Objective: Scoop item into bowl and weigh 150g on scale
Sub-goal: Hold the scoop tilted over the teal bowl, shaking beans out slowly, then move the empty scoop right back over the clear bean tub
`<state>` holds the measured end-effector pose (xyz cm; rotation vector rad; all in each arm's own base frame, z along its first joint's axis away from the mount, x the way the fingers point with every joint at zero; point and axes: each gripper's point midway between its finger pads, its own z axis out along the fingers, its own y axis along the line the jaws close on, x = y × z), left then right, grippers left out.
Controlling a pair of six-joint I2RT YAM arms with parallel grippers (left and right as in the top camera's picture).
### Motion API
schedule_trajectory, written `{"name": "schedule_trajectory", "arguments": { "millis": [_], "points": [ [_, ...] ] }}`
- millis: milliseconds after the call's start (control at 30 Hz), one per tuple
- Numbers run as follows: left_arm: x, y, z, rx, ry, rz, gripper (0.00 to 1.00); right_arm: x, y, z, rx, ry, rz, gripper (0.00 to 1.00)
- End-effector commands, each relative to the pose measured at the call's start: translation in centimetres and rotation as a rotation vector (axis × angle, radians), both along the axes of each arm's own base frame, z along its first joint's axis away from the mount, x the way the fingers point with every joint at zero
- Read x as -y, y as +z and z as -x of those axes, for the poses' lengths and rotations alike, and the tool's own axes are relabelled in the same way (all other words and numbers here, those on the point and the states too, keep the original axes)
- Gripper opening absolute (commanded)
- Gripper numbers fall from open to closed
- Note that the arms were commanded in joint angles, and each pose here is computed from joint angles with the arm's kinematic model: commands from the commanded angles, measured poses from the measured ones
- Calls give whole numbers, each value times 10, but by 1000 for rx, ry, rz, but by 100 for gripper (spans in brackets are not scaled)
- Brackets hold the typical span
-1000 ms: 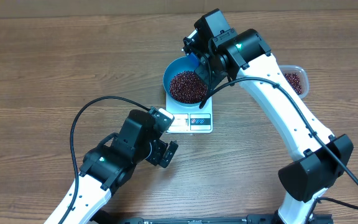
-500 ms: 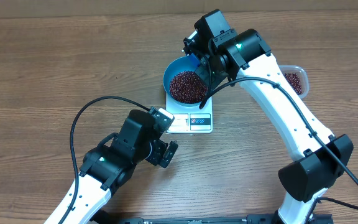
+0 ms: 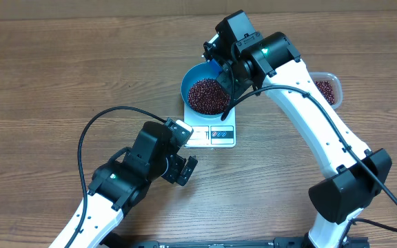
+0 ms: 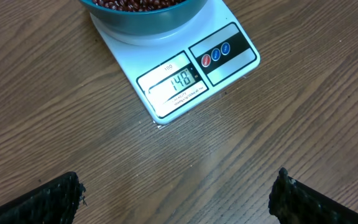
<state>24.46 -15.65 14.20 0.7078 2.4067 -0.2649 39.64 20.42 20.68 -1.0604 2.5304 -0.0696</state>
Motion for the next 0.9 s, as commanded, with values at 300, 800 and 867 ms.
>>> {"name": "schedule_trajectory", "arguments": {
  "millis": [300, 800, 867],
  "points": [
    [0, -3, 0, -1, -10, -15, 100, 11, 32, -10, 122, -35, 37, 4],
    [0, -3, 0, -1, -10, -15, 100, 10, 32, -10, 121, -37, 30, 4],
    [0, -3, 0, -1, -10, -15, 100, 10, 32, -10, 121, -37, 29, 4]
  ]
}}
